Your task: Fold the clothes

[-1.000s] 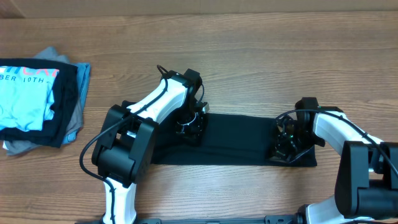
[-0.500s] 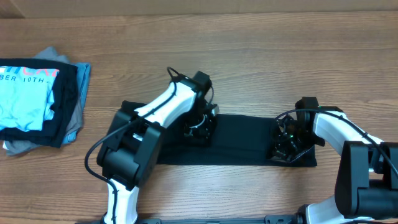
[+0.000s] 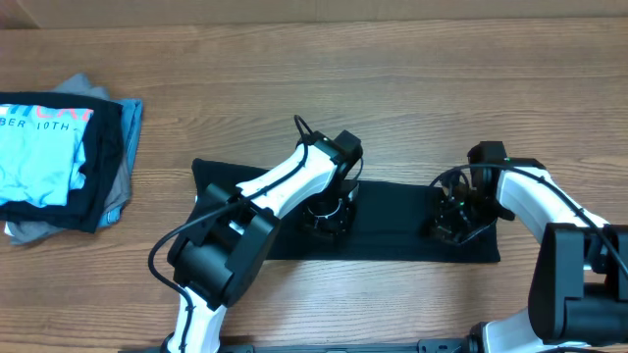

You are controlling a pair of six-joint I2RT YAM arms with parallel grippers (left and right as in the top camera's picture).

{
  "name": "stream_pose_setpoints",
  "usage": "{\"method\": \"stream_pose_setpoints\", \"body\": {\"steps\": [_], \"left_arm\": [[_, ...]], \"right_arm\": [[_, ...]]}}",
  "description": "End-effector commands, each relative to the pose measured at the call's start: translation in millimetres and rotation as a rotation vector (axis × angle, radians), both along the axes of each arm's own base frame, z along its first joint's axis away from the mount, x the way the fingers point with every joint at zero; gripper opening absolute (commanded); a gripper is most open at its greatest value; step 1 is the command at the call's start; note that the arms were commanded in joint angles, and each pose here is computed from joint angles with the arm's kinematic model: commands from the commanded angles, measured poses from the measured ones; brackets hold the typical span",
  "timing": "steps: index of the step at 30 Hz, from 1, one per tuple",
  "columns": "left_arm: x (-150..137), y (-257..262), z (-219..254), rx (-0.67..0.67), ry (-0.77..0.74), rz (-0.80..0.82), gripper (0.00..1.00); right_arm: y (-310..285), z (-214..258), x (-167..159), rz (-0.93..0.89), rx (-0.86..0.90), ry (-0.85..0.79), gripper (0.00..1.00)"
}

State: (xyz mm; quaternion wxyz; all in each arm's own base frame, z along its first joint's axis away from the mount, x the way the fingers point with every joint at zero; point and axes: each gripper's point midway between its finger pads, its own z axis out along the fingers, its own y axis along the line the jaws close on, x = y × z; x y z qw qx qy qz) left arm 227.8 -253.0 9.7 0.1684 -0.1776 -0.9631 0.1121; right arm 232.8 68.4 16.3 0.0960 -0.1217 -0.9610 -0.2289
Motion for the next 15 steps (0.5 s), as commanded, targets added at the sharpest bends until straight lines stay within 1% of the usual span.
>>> {"method": "stream_pose_setpoints", "body": {"steps": [1,5,8,12,15], "left_arm": [[-3.9,0.6,1.7,0.028,-0.016,-0.009,0.04],[-9.5,-3.3,2.1,0.031,-0.012,-0.021,0.04],[-10.7,-8.5,7.4,0.020,-0.029,-0.028,0.04],[-7.2,-22.5,32.7,-0.045,-0.108,-0.036,0.04],[2.3,-31.8,56.7,-0.115,-0.195,-0.036,0.04]], "right_arm": [[1.8,22.9,29.9,0.004,0.007,-0.104,0.04],[1.0,24.3,32.4,0.004,0.003,-0.111,0.04],[-6.1,19.9,31.0,0.009,-0.043,-0.107,0.04],[-8.1,18.5,35.0,0.003,-0.056,-0.122,0.04],[-8.4,18.0,37.6,0.002,-0.057,-0.133,0.04]]}}
